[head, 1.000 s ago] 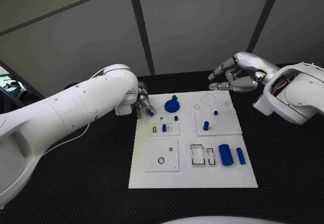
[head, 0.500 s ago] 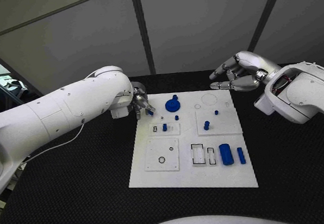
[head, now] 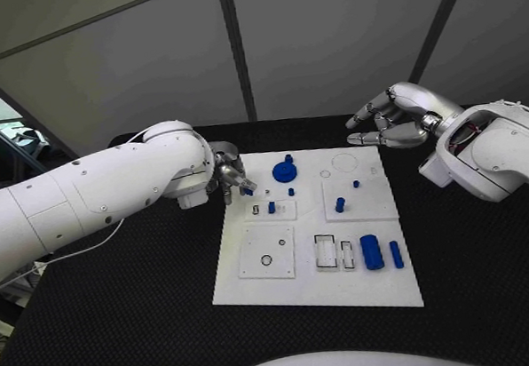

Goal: Assemble the parts on the task board

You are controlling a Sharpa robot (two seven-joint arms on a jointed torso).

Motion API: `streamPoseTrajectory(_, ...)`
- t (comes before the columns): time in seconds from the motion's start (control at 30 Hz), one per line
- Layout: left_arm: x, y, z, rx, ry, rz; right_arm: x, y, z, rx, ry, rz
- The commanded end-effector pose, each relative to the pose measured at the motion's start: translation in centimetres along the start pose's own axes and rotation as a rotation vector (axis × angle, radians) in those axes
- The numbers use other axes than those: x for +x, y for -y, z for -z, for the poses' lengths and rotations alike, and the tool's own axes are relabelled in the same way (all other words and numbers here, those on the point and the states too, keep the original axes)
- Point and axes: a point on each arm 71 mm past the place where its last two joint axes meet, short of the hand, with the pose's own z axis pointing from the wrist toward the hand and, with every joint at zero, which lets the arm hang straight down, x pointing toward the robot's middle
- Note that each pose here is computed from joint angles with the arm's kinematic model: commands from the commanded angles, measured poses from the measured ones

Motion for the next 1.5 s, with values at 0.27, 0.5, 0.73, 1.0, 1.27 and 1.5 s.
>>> streamPoseTrajectory(0.27,1.82,0.06,-0.18,-0.017,0.028,-0.027,0.0,-0.2,-0.1,-0.010,-0.002,0.004)
streamPoseTrajectory(0.5,2.74,0.18,-0.46,-0.023,0.018,-0.058,0.0,-0.2,-0.1,-0.010,-0.002,0.004)
streamPoseTrajectory(0.73,3.25,0.03,-0.55,-0.037,0.005,-0.090,0.0,-0.2,-0.1,-0.010,-0.002,0.006)
streamPoseTrajectory(1.0,3.52,0.05,-0.65,-0.044,-0.005,-0.109,0.0,-0.3,-0.1,-0.012,-0.003,0.006)
streamPoseTrajectory(1.27,3.65,0.03,-0.61,-0.047,-0.014,-0.120,0.0,-0.2,-0.1,-0.011,-0.003,0.007)
streamPoseTrajectory(1.5,3.79,0.16,-0.52,-0.041,-0.023,-0.127,0.0,-0.2,-0.1,-0.012,-0.004,0.007)
